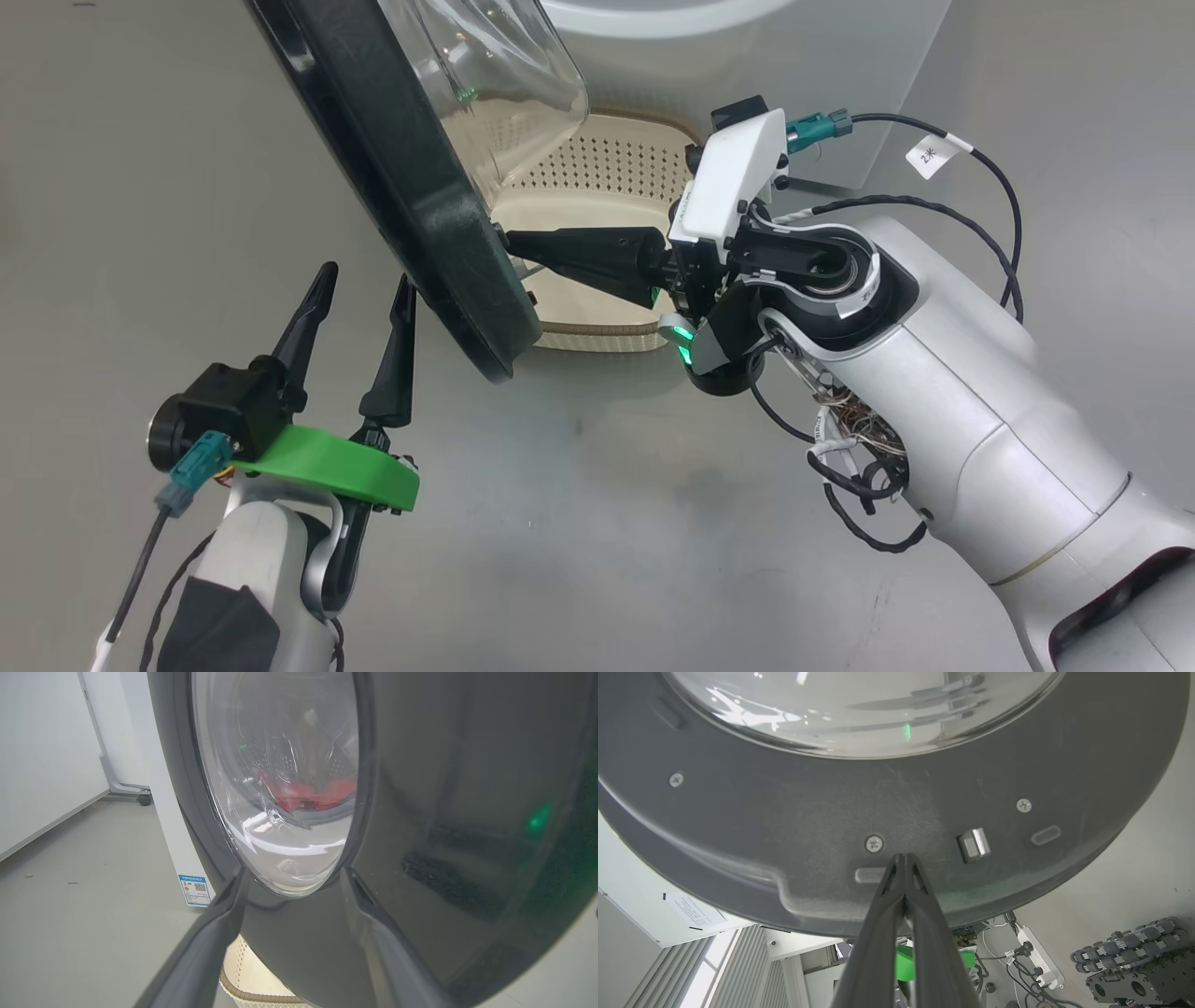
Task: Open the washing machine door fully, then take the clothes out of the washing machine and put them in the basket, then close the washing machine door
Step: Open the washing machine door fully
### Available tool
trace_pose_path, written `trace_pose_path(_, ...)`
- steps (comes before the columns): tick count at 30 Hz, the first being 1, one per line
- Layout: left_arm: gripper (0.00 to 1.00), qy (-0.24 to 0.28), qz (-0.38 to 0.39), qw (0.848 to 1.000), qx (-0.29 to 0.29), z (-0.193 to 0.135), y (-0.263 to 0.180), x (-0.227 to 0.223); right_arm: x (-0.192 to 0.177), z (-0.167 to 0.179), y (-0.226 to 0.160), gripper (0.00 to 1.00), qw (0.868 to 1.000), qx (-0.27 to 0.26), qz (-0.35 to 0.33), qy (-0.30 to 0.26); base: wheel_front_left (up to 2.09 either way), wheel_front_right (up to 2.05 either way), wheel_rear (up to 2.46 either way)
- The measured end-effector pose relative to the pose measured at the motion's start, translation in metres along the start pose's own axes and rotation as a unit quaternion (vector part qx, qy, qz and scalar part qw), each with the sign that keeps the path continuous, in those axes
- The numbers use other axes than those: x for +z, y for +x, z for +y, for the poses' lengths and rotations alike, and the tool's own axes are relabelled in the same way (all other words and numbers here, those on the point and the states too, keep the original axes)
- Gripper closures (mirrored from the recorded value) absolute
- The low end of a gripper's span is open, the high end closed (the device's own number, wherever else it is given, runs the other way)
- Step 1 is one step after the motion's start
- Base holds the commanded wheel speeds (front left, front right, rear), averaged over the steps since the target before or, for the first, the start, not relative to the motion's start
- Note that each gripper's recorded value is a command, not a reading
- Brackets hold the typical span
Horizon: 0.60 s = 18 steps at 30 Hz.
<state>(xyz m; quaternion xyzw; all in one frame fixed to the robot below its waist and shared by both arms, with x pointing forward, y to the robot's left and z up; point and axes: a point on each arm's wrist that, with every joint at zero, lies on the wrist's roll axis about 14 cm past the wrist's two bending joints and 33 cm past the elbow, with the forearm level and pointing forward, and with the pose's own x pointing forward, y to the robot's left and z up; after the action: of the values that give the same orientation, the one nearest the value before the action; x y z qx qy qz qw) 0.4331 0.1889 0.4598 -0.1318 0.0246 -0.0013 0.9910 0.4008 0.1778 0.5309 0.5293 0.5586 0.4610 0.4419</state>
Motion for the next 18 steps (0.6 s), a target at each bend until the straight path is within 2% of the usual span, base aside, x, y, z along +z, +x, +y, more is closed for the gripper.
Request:
trace_pose_path(5,0.00,-0.003,-0.006,1.000,0.008,0.004,-0.007,0.004,0.000,0.000,-0.003,1.00,1.000,-0.010,-0.020,-0.020,0.00,0.00,0.00)
trace_pose_path(11,0.00,-0.004,-0.015,1.000,0.007,0.001,-0.011,0.011,0.013,-0.001,-0.021,1.00,0.992,-0.037,-0.080,-0.094,0.00,0.00,0.00)
trace_pose_path(14,0.00,-0.002,-0.018,1.000,0.005,-0.001,-0.015,0.013,0.026,-0.004,-0.041,1.00,0.978,-0.069,-0.121,-0.154,0.00,0.00,0.00)
trace_pose_path(18,0.00,-0.003,-0.021,1.000,0.004,-0.003,-0.020,0.015,0.040,-0.003,-0.069,1.00,0.944,-0.111,-0.172,-0.260,0.00,0.00,0.00)
